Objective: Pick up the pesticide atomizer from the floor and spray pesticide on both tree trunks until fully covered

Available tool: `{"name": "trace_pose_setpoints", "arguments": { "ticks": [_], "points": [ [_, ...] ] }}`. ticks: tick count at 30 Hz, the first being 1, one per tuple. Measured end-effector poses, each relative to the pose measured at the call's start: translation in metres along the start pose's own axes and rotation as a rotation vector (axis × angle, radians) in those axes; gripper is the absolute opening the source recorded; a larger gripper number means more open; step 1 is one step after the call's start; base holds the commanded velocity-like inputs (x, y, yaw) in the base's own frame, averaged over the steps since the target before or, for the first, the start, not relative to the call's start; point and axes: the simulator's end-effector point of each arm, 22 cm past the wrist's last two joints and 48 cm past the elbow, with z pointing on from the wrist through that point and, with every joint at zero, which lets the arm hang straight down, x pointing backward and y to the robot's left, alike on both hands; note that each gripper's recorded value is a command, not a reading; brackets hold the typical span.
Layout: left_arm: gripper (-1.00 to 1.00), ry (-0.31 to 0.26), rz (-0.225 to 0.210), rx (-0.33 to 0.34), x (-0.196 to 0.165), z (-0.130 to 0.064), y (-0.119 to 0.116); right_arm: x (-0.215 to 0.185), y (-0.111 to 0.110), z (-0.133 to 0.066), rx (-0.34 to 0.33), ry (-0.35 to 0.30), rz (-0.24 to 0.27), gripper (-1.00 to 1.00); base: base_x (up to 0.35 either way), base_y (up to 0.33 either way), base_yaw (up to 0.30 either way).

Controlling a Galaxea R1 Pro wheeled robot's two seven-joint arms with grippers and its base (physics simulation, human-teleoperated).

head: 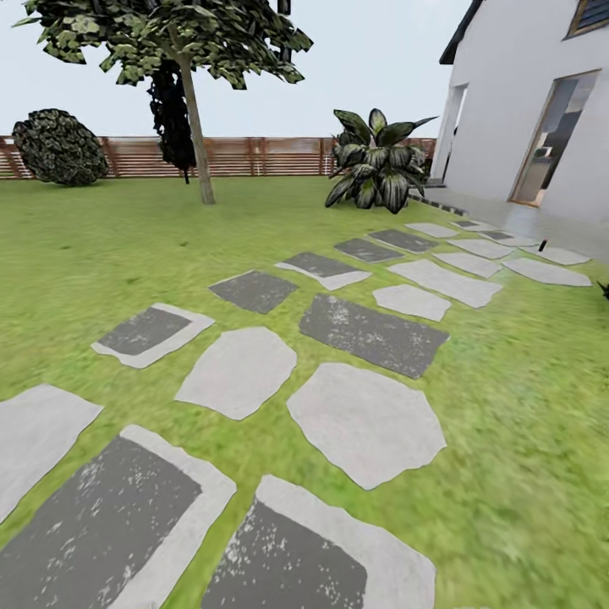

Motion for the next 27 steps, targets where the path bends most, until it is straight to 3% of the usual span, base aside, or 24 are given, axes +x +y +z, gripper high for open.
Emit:
{"name": "trace_pose_setpoints", "arguments": {
  "ticks": [7,27],
  "points": [
    [1.00,0.000,-0.001,0.000,-0.0003,0.0001,0.0000,0.0002,0.0000,-0.0001,0.000,0.000,0.000,1.00,0.335,0.000,-0.203],
    [1.00,0.000,-0.001,0.000,-0.0002,0.0000,0.0001,0.0004,0.0005,-0.0001,-0.002,0.001,-0.001,1.00,0.335,0.000,-0.008]
  ]
}}
